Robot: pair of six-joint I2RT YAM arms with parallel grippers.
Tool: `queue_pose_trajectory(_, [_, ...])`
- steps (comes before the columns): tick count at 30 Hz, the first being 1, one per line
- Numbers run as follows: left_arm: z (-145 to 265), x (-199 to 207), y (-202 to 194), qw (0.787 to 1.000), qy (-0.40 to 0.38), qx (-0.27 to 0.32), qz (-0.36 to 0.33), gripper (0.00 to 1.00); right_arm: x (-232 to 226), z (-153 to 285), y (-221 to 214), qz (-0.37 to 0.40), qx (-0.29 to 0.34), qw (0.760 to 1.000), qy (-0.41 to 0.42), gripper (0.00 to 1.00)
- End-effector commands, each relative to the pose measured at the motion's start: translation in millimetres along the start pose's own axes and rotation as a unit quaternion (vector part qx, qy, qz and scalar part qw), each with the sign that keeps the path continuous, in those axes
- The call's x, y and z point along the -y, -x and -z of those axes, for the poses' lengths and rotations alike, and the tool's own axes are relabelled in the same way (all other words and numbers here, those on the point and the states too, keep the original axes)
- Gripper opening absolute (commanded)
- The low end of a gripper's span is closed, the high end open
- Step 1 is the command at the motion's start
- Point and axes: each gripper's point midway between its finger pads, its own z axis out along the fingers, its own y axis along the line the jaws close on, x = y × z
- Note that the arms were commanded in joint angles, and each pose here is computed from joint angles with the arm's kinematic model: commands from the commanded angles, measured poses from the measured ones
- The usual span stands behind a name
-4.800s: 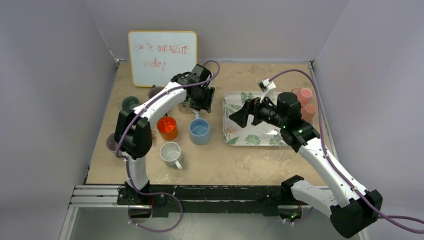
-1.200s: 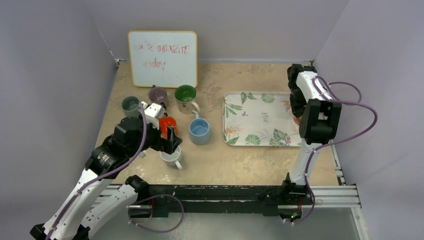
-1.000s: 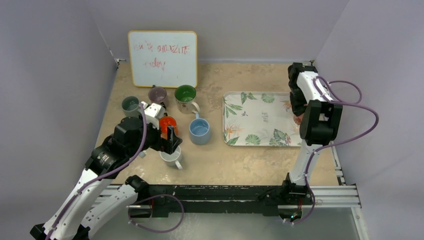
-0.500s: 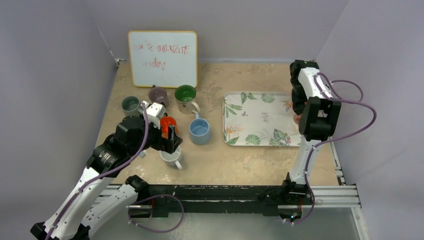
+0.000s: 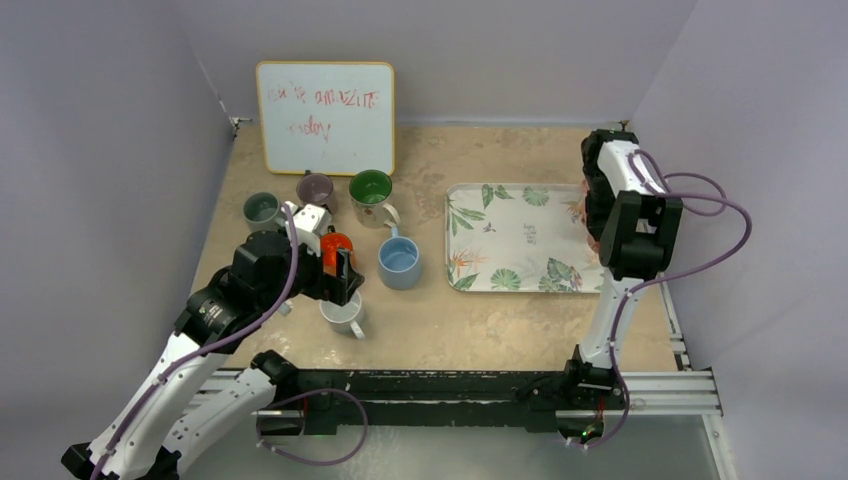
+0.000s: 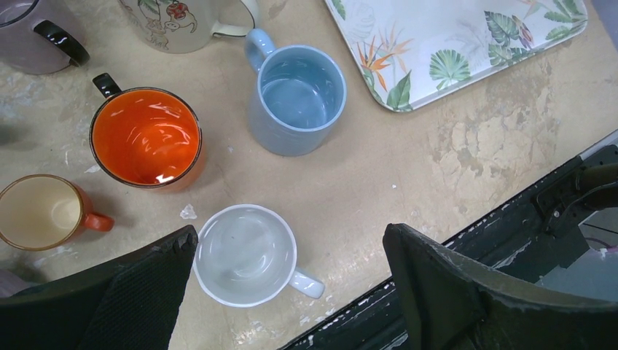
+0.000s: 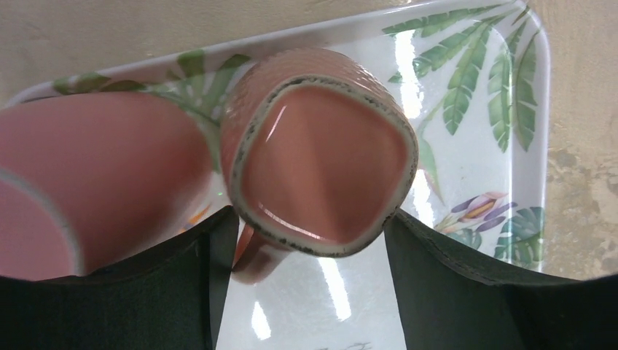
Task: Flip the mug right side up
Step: Turn over the cup on the tray.
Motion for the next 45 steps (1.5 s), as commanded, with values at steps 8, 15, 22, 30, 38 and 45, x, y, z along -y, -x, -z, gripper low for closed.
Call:
queue_pose_trajectory(8, [1.4,-2.2,0.6,1.000,0.006,0.006,0.001,0.99,23.0,-3.1,-0.7,0.020,-0.003,1.000,-0.002,0.61])
queue_pose_trajectory(15, [1.5,-1.9,0.1,1.000,0.005,0.005,0.001,0.99,25.7,2.5,7.0,0.017,0.005,1.000,0.013,0.42])
queue_pose_trajectory(22, [4.2,-3.1,1.8,1.000,0.008,0.012,0.002,0.99,24.3,-7.5,-3.3,0.035,-0.004,0.999,0.006,0.28])
queue_pose_trajectory(30, [4.3,-2.7,1.7,1.000,0.007,0.012,0.001,0.99,25.8,-8.6,-0.3,0.054,0.005,0.998,0.013,0.00])
queue_pose_trajectory(38, [5.8,-3.6,2.5,1.000,0.009,0.017,0.002,0.99,29.2,-4.6,-1.7,0.118,0.012,0.992,0.042,0.00])
queue_pose_trajectory(45, [4.2,-3.3,1.5,1.000,0.009,0.013,0.002,0.98,39.1,3.2,-11.9,0.189,0.005,0.978,0.087,0.00])
